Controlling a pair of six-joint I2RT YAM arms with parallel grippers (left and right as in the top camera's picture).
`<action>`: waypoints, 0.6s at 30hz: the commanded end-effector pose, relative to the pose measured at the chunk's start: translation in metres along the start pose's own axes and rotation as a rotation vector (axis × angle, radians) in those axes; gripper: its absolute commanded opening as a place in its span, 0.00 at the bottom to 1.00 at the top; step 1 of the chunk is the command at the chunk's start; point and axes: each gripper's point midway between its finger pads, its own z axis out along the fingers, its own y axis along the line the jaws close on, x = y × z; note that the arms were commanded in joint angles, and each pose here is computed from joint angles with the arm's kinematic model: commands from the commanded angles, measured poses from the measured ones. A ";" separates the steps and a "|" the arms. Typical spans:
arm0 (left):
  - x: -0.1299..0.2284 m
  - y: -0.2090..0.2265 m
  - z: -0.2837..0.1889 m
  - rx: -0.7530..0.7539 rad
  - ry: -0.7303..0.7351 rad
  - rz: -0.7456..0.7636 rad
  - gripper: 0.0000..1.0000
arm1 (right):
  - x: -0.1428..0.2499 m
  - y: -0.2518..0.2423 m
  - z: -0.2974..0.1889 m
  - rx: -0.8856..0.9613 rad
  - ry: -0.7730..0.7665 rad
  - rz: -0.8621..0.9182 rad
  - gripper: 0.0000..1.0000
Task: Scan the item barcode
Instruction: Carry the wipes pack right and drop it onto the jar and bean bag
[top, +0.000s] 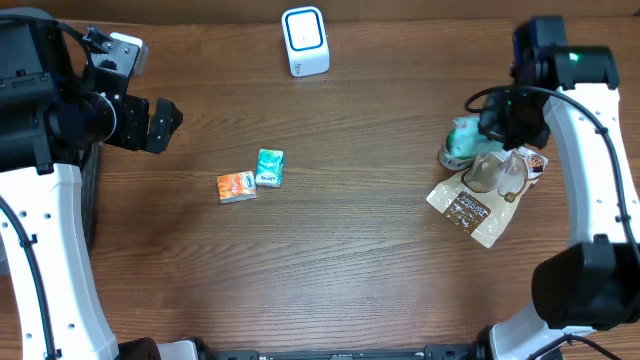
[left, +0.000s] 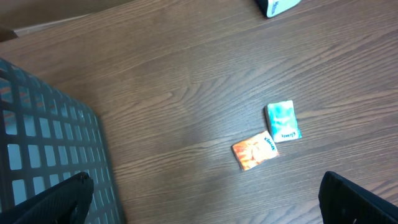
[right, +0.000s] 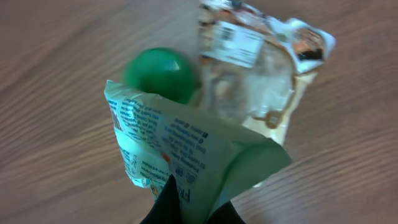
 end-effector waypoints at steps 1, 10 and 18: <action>-0.005 0.001 -0.006 -0.006 -0.021 0.026 1.00 | 0.001 -0.018 0.008 0.038 0.005 0.071 0.04; -0.005 0.001 -0.006 -0.006 -0.021 0.025 1.00 | -0.001 -0.034 0.009 0.089 0.001 0.074 0.57; -0.005 0.001 -0.006 -0.006 -0.020 0.026 1.00 | -0.007 -0.026 0.008 0.050 -0.017 0.076 0.80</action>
